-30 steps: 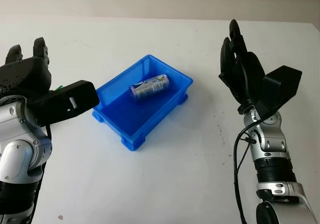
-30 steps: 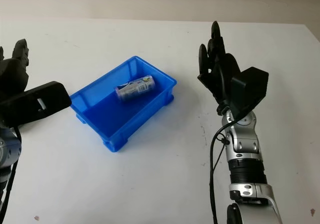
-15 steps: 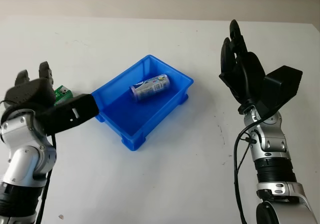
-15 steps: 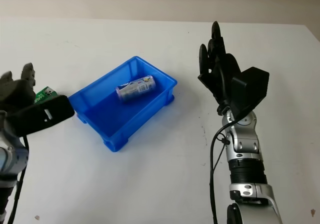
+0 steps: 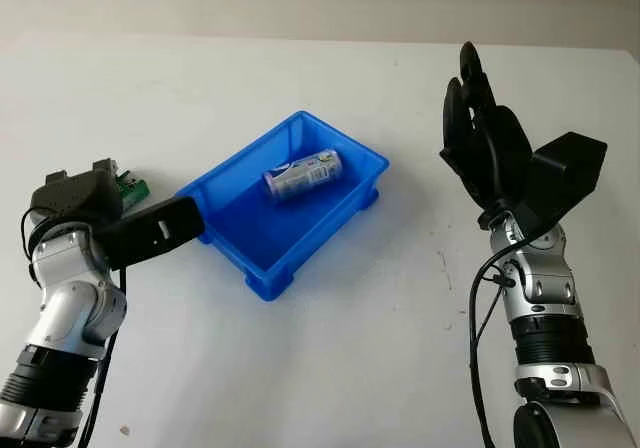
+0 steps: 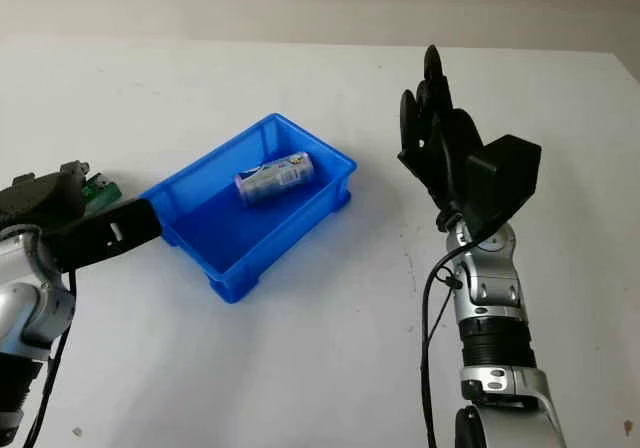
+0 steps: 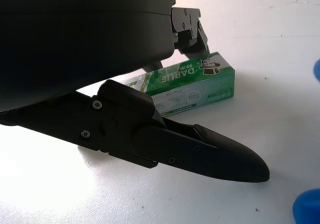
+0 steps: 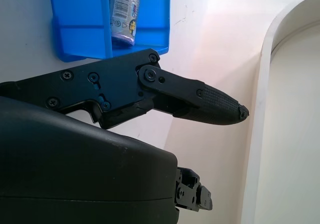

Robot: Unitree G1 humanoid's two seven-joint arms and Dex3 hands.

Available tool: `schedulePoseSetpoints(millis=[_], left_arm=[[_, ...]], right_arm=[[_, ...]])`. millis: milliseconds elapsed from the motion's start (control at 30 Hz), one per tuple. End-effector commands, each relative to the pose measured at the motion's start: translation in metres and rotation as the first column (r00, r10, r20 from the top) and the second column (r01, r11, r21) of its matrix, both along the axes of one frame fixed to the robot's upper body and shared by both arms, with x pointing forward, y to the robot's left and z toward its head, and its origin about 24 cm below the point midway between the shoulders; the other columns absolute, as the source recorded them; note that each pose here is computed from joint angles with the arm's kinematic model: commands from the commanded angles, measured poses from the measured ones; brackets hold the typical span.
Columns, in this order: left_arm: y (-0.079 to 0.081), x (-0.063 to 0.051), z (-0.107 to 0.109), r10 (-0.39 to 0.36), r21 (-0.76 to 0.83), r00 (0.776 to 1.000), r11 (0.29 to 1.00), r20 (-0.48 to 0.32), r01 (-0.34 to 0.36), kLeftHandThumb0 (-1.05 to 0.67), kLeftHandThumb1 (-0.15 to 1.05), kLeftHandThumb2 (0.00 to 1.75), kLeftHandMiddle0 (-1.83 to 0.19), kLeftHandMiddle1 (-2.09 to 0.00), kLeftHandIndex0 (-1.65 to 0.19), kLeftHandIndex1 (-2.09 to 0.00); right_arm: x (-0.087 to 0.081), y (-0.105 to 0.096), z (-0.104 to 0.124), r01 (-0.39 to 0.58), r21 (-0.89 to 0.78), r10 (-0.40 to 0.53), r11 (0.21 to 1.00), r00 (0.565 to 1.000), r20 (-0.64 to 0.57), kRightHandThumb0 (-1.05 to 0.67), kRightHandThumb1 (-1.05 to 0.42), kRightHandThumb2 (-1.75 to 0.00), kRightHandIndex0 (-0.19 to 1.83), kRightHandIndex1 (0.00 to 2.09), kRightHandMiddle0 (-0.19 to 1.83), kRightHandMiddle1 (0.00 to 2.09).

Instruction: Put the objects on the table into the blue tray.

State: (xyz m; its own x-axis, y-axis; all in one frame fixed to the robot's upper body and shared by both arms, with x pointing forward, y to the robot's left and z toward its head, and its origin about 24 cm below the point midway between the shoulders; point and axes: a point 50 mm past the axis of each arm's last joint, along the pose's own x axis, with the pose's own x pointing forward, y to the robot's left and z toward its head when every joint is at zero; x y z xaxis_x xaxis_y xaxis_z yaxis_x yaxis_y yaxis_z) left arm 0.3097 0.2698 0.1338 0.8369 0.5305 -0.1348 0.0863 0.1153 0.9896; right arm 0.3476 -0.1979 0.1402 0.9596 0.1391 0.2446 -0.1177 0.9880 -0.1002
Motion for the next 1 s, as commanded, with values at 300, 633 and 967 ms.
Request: schedulePoseSetpoints(millis=[300, 633, 967], left_arm=[[0.0, 0.004, -0.036, -0.025, 0.011, 0.995, 1.0, -0.1, 0.027, -0.53, 0.99, 0.07, -0.36, -2.09, -0.01, -0.77], [-0.004, 0.003, -0.033, -0.047, -0.012, 0.999, 0.999, -0.025, 0.046, -0.41, 1.05, 0.35, -0.62, -2.09, 0.01, -1.96], [-0.011, -0.007, 0.008, -0.208, 0.035, 0.954, 0.978, 0.216, 0.205, -0.34, 1.05, 0.49, -0.98, -2.09, -0.16, -2.09]], right_arm=[[0.001, -0.003, 0.006, 0.003, 0.004, -0.004, 1.0, 1.0, 0.026, -0.67, -1.05, -0.69, -0.19, 0.0, -0.19, 0.0], [0.001, -0.003, 0.008, 0.008, 0.015, -0.008, 1.0, 0.999, 0.032, -0.68, -1.05, -0.68, -0.19, 0.0, -0.19, 0.0], [0.002, -0.002, 0.011, 0.001, 0.012, -0.001, 1.0, 0.999, 0.038, -0.67, -1.05, -0.7, -0.19, 0.0, -0.19, 0.0]])
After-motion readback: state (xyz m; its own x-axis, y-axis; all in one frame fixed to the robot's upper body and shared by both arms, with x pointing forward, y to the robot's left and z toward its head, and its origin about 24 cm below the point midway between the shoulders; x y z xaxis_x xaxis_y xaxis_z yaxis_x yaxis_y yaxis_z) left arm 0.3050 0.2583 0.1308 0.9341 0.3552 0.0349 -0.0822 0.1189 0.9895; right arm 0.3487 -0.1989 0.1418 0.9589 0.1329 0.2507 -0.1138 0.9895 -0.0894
